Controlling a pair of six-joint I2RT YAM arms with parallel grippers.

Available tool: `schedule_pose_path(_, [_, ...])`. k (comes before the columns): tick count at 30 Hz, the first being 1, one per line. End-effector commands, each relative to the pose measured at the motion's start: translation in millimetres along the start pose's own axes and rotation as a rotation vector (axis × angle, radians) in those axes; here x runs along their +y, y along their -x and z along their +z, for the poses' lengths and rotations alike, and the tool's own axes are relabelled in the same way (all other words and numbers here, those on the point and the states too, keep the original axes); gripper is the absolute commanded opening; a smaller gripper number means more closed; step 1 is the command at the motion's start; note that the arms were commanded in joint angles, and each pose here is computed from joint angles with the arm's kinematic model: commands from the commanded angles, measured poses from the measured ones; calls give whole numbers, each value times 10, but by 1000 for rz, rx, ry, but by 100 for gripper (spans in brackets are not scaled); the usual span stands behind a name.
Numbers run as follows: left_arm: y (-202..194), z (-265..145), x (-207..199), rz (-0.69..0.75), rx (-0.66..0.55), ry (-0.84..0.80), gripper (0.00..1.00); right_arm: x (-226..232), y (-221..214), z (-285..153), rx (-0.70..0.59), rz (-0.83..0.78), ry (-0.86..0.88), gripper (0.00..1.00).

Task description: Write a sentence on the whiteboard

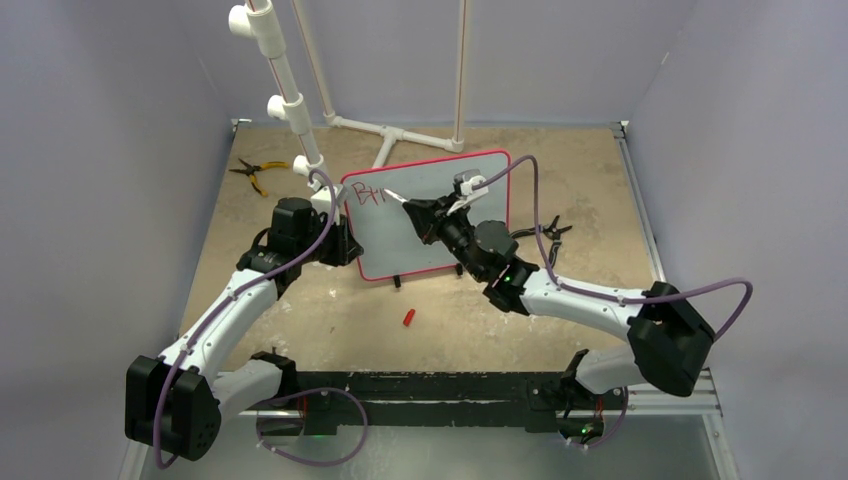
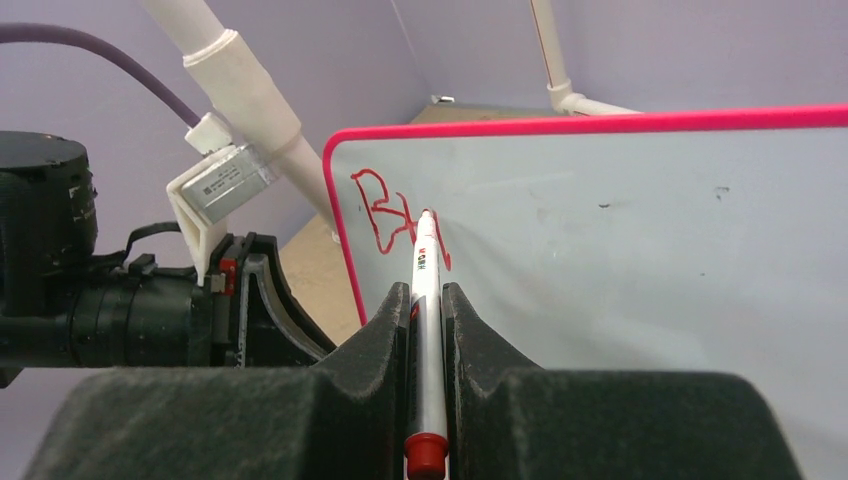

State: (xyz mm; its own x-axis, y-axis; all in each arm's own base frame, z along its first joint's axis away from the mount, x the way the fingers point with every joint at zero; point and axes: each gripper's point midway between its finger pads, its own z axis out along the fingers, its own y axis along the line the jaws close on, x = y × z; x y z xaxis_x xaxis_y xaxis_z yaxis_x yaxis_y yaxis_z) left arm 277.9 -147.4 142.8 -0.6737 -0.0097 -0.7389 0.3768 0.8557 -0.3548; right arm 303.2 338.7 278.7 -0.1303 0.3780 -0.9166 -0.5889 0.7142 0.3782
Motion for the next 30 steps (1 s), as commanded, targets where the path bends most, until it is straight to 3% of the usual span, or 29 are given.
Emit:
schedule_pose_path(1, [88,-3,-4,4,-35,-4,21,147,315,129,-83,1,36,0])
schedule_pose_path(22, [82,5,-1,5,-31,-4,21,51,187,274,-64,-4,-22,0])
schedule_pose_path(30, [91,-1,-4,6,-35,-4,21,126,367,101,-128,-8,38,0])
